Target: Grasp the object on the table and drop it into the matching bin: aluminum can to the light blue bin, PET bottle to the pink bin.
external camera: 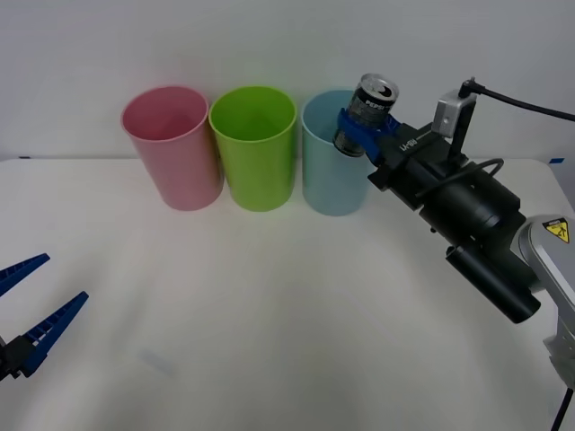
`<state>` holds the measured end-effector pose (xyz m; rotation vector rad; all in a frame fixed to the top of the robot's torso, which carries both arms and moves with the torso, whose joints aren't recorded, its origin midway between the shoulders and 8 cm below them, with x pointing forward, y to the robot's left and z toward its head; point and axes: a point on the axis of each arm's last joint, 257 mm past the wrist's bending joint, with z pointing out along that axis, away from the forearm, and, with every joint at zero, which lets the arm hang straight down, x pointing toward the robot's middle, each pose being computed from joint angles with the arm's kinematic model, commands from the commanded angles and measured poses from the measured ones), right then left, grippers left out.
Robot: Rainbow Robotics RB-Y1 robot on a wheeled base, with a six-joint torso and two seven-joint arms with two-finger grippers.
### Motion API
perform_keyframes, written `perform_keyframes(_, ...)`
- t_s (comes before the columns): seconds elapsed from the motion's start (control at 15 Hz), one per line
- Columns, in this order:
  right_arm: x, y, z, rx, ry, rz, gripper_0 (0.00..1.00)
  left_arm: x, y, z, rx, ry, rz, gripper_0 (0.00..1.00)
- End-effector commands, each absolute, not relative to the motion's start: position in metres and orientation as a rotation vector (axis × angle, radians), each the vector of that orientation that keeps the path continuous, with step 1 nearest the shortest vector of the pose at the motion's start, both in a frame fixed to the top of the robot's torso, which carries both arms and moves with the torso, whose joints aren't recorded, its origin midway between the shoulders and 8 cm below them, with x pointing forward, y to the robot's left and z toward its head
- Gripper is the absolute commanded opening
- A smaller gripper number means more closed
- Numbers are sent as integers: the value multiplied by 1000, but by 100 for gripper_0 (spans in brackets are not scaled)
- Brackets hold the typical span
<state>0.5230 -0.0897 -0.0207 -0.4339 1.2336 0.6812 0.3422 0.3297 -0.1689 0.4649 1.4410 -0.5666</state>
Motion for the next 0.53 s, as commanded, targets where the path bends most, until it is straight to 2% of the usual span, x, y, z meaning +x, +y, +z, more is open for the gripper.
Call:
perform_keyframes(0.07,557,-97,-12,-410,1244,646,0,342,330,-169,465,1441,-567,100)
perform_keyframes(0.4,621,-115,-8,-348,1280,529,0,342,330,-169,465,1441,-567,100)
perform_keyframes(0.53,639,-117,-9,-325,1299,518,0,342,330,-169,465,1441,-567,100)
